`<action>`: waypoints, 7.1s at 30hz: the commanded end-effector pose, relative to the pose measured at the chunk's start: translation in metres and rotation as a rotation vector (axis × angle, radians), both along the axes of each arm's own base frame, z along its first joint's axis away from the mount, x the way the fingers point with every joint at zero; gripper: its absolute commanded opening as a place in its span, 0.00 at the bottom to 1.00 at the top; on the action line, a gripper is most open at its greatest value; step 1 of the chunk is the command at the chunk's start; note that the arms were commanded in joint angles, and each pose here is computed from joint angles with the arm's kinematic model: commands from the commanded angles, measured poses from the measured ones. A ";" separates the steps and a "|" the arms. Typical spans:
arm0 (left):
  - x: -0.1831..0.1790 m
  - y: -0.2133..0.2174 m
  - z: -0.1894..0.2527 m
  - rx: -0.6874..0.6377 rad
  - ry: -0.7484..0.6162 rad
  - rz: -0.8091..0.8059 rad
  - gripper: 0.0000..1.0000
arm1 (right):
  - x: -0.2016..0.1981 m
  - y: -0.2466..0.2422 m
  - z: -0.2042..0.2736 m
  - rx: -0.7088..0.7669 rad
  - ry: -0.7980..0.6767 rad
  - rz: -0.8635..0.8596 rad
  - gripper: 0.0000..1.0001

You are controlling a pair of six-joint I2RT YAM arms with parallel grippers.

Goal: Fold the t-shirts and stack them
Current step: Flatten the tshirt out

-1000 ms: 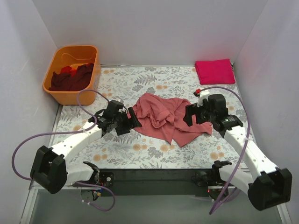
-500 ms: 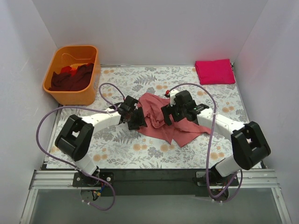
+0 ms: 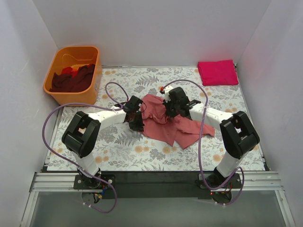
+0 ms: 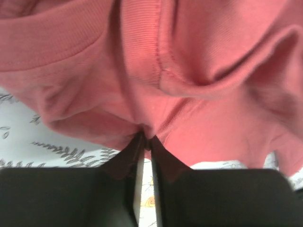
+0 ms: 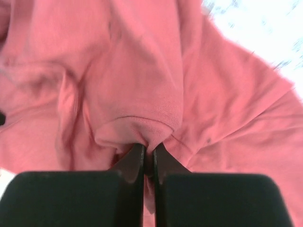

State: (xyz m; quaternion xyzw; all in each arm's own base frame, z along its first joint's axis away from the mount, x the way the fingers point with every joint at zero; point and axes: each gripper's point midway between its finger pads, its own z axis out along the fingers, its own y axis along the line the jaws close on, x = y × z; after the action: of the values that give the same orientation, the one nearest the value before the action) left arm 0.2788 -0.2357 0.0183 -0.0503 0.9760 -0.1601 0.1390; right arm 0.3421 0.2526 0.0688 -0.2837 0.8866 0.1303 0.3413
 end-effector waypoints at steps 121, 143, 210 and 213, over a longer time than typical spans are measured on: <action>0.025 -0.132 0.039 -0.050 -0.226 -0.377 0.26 | 0.066 -0.220 0.007 0.429 0.117 -0.690 0.26; 0.035 -0.180 0.009 0.064 -0.349 -0.462 0.13 | 0.088 -0.215 -0.001 0.448 0.115 -0.640 0.26; -0.027 0.084 0.065 0.102 -0.119 0.192 0.56 | 0.016 -0.212 -0.062 0.103 0.278 -0.762 0.45; -0.027 0.109 0.060 0.106 -0.118 0.274 0.59 | 0.052 -0.246 -0.064 0.077 0.245 -0.852 0.45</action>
State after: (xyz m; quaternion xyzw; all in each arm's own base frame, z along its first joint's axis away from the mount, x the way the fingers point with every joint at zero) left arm 0.2511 -0.1492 0.0733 -0.1323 0.9655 -0.1035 0.1990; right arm 0.3732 0.0554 0.0233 0.1061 0.9499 0.1194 0.2686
